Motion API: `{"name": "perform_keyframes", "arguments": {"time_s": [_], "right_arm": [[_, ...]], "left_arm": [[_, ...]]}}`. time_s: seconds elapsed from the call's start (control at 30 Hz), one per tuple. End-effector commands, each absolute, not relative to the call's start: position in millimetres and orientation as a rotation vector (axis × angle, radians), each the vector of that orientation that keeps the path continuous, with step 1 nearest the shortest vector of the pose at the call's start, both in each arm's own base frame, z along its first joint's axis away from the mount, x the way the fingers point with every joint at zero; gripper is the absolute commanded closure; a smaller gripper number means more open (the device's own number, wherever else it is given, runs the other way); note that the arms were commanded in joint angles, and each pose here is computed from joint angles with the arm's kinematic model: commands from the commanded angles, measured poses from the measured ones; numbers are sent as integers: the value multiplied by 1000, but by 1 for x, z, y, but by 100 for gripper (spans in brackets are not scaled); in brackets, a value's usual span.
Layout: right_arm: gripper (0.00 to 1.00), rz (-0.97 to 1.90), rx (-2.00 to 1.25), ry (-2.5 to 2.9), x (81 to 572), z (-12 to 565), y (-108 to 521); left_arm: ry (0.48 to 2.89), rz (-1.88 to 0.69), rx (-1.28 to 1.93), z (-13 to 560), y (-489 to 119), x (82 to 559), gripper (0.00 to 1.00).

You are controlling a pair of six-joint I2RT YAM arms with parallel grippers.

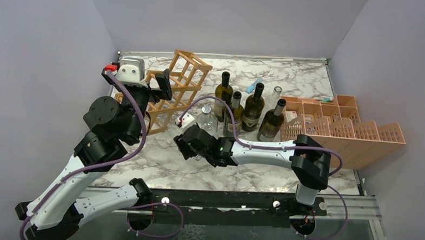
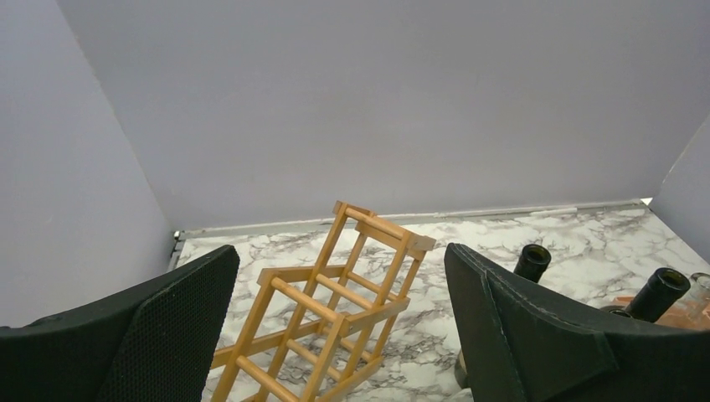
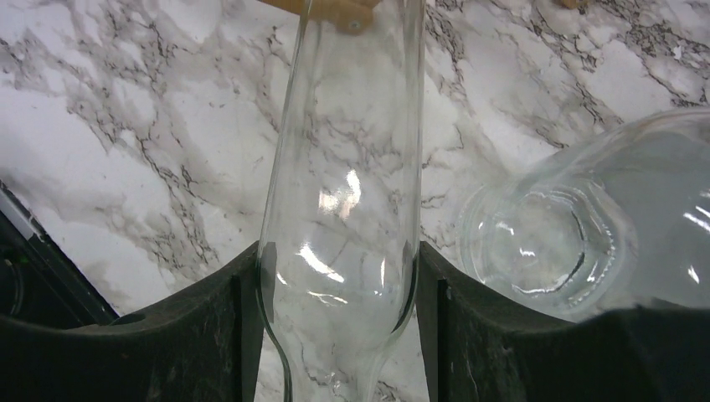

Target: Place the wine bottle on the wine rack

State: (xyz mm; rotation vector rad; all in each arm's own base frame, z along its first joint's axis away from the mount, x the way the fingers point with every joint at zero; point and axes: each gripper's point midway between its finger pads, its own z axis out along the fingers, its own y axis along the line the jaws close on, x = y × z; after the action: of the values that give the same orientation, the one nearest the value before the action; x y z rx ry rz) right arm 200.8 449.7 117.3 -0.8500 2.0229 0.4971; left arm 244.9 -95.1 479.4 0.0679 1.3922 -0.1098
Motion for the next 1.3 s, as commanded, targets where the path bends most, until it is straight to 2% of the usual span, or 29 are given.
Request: {"name": "perform_keyframes", "arguments": {"time_s": [0.0, 0.5, 1.27], "right_arm": [[99, 608, -699, 1848, 219, 176, 485], [99, 685, -690, 1790, 221, 170, 510], [99, 590, -621, 1687, 269, 152, 585]], "left_arm": [[1396, -72, 33, 481, -84, 243, 1], [1407, -64, 33, 478, -84, 244, 1], [1414, -61, 47, 476, -80, 239, 1]]}}
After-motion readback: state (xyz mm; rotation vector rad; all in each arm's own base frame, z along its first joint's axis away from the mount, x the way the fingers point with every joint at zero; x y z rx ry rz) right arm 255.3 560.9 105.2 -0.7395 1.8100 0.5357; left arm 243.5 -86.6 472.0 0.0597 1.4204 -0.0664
